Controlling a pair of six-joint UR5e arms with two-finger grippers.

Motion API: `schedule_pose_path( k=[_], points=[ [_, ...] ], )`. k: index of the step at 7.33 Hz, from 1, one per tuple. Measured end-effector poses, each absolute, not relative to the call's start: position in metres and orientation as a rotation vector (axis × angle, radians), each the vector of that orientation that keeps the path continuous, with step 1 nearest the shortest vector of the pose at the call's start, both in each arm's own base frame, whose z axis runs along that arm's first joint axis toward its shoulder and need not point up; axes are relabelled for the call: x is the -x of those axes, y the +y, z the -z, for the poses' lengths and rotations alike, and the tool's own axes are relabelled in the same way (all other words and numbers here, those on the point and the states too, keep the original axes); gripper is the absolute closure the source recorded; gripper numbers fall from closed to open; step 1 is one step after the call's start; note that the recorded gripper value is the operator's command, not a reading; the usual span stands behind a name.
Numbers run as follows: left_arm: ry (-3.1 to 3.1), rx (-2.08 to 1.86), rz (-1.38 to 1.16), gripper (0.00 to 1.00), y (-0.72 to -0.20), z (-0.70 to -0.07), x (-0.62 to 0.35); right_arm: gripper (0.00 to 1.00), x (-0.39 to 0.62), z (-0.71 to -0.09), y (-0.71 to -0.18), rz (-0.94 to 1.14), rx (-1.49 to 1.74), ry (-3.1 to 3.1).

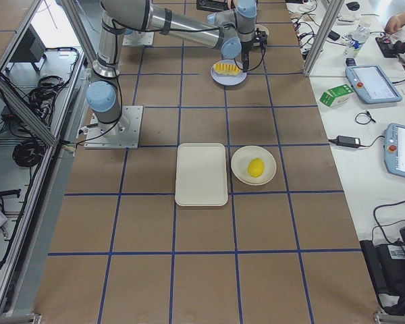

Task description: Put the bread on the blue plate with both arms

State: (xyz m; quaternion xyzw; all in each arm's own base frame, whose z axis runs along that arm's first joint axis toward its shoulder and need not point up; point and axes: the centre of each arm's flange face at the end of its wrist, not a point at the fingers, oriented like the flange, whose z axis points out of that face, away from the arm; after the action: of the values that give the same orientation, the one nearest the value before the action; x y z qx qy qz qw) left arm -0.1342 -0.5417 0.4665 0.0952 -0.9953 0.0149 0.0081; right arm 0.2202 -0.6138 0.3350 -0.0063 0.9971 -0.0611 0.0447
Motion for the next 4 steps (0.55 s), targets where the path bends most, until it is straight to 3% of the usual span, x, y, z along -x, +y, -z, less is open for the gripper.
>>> schedule_pose_path(
  k=[4],
  points=[
    [-3.112,-0.296,-0.049,0.00,-0.539,-0.468,0.135,0.00,-0.139,-0.487,-0.552,0.133,0.003,3.115]
  ],
)
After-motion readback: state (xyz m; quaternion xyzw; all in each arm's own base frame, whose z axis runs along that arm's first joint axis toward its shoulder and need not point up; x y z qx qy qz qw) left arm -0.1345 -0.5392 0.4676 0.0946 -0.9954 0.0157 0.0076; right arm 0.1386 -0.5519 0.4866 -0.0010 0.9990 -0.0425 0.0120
